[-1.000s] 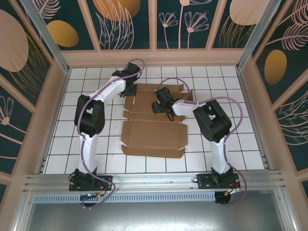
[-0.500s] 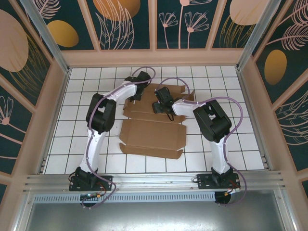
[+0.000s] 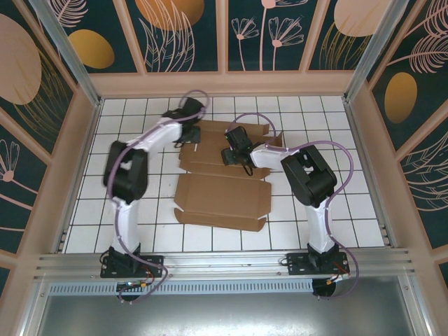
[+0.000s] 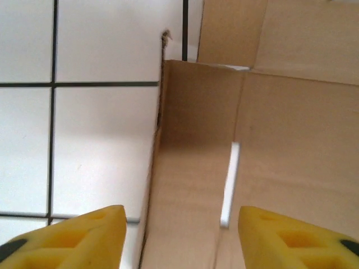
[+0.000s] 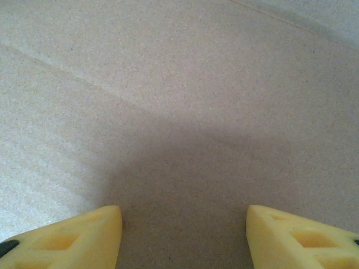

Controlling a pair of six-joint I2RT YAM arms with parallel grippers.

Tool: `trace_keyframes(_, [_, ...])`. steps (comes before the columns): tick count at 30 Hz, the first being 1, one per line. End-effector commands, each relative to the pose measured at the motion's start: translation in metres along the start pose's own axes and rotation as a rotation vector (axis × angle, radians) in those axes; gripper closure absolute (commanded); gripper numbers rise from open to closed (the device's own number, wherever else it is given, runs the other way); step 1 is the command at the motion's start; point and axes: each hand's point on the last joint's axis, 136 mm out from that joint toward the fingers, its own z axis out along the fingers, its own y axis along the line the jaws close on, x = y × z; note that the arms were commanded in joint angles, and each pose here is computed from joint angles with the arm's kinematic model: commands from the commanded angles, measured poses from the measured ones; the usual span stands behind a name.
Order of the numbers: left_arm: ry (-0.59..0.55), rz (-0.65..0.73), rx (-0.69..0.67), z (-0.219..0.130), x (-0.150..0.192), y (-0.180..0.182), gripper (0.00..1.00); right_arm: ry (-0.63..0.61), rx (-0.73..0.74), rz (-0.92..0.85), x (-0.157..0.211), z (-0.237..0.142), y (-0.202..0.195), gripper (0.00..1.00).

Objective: Fold the paper box

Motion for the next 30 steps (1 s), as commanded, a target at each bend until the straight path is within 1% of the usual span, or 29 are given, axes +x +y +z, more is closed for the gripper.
trace_keyframes(1, [-0.047,-0.103,0.36,-0.041,-0.006,-0.02,0.39,0.28,-0.004,-0.051,0.085,0.014,-0.008,0.39])
trace_keyframes(3, [-0.018,-0.127,0.413,-0.041,0.018,-0.011,0.35,0.283,-0.015,-0.051,0.087,0.015,-0.007,0.39])
trace_keyframes(7, [0.059,-0.188,0.412,-0.024,0.061,0.009,0.34,0.284,-0.021,-0.055,0.086,0.016,-0.005,0.39])
trace_keyframes(8, [0.047,-0.198,0.433,-0.031,0.064,0.009,0.34,0.283,-0.023,-0.055,0.085,0.016,-0.005,0.39])
trace_keyframes(10, [0.058,-0.211,0.49,-0.033,0.075,0.003,0.36,0.283,-0.023,-0.058,0.084,0.015,-0.005,0.39])
trace_keyframes(11, [0.064,-0.213,0.498,-0.032,0.08,0.003,0.36,0.284,-0.02,-0.061,0.085,0.016,-0.005,0.39])
trace_keyframes(12, [0.062,-0.214,0.496,-0.032,0.081,0.003,0.35,0.287,-0.018,-0.062,0.085,0.016,-0.006,0.39])
trace_keyframes(13, [0.084,-0.217,0.474,-0.026,0.092,0.008,0.35,0.288,-0.021,-0.064,0.085,0.016,-0.005,0.39])
trace_keyframes(15, [0.105,-0.214,0.407,-0.014,0.101,0.018,0.34,0.288,-0.021,-0.063,0.085,0.015,-0.005,0.39])
trace_keyframes(18, [0.118,-0.221,0.37,-0.003,0.106,0.024,0.33,0.285,-0.023,-0.062,0.084,0.015,-0.005,0.39])
trace_keyframes(20, [0.141,-0.229,0.391,0.006,0.11,0.018,0.34,0.286,-0.026,-0.061,0.085,0.015,-0.004,0.39])
trace_keyframes(23, [0.139,-0.211,0.428,0.009,0.108,0.005,0.35,0.288,-0.028,-0.059,0.085,0.016,-0.003,0.39])
trace_keyframes(25, [0.16,-0.202,0.423,0.015,0.115,0.001,0.37,0.292,-0.03,-0.061,0.087,0.016,-0.001,0.39])
trace_keyframes(26, [0.14,-0.197,0.441,0.012,0.104,-0.005,0.37,0.295,-0.029,-0.063,0.088,0.016,-0.001,0.39])
trace_keyframes(30, [0.096,-0.167,0.475,0.003,0.092,-0.021,0.38,0.303,-0.026,-0.07,0.09,0.016,0.001,0.39])
